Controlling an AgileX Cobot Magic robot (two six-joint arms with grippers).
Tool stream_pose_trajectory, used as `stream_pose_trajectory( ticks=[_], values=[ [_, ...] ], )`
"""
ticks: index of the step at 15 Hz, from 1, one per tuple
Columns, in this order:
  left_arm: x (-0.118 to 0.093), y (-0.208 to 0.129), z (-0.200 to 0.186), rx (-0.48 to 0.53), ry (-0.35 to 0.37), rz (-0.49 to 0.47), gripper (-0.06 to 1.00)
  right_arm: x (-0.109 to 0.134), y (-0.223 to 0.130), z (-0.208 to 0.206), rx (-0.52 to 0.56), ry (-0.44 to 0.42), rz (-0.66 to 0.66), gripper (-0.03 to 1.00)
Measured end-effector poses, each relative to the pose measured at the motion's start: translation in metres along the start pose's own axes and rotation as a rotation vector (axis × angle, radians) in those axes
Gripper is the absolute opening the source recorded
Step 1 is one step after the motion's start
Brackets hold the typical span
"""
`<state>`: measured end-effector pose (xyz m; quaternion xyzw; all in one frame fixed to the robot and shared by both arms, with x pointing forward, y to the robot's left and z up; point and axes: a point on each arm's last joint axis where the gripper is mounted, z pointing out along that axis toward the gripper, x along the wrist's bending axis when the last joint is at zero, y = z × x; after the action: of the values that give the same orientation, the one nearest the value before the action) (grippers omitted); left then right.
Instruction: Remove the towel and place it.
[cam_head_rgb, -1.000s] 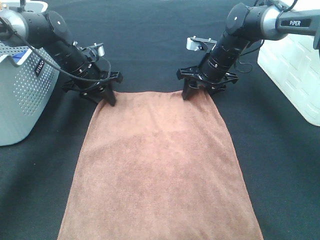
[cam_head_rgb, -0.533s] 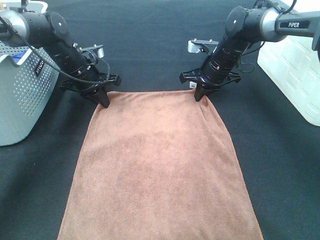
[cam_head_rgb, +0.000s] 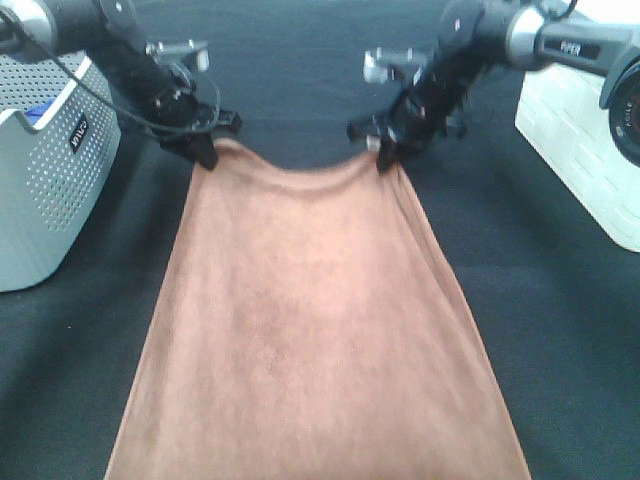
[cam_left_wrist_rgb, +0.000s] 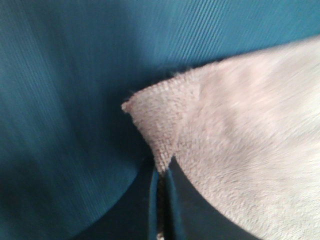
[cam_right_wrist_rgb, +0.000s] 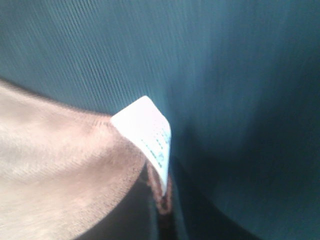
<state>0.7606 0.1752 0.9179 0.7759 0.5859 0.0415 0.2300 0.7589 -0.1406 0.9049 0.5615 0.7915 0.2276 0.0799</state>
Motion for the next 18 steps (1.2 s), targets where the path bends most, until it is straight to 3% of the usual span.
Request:
stream_pose_trajectory(
  ticks=[4, 9, 14, 18],
  values=[
    [0.002, 0.023, -0.021, -0.133, 0.052, 0.042, 0.00, -0.004, 0.030, -0.023, -0.176, -0.081, -0.021, 0.01],
    [0.007, 0.035, -0.024, -0.264, 0.085, 0.047, 0.00, -0.008, 0.042, -0.026, -0.312, -0.130, -0.060, 0.01],
    [0.009, 0.042, -0.026, -0.346, 0.112, 0.072, 0.00, -0.009, 0.053, -0.031, -0.447, -0.151, -0.076, 0.01],
    [0.009, 0.046, -0.028, -0.394, 0.125, 0.079, 0.00, -0.009, 0.057, -0.033, -0.495, -0.160, -0.099, 0.01]
  ],
)
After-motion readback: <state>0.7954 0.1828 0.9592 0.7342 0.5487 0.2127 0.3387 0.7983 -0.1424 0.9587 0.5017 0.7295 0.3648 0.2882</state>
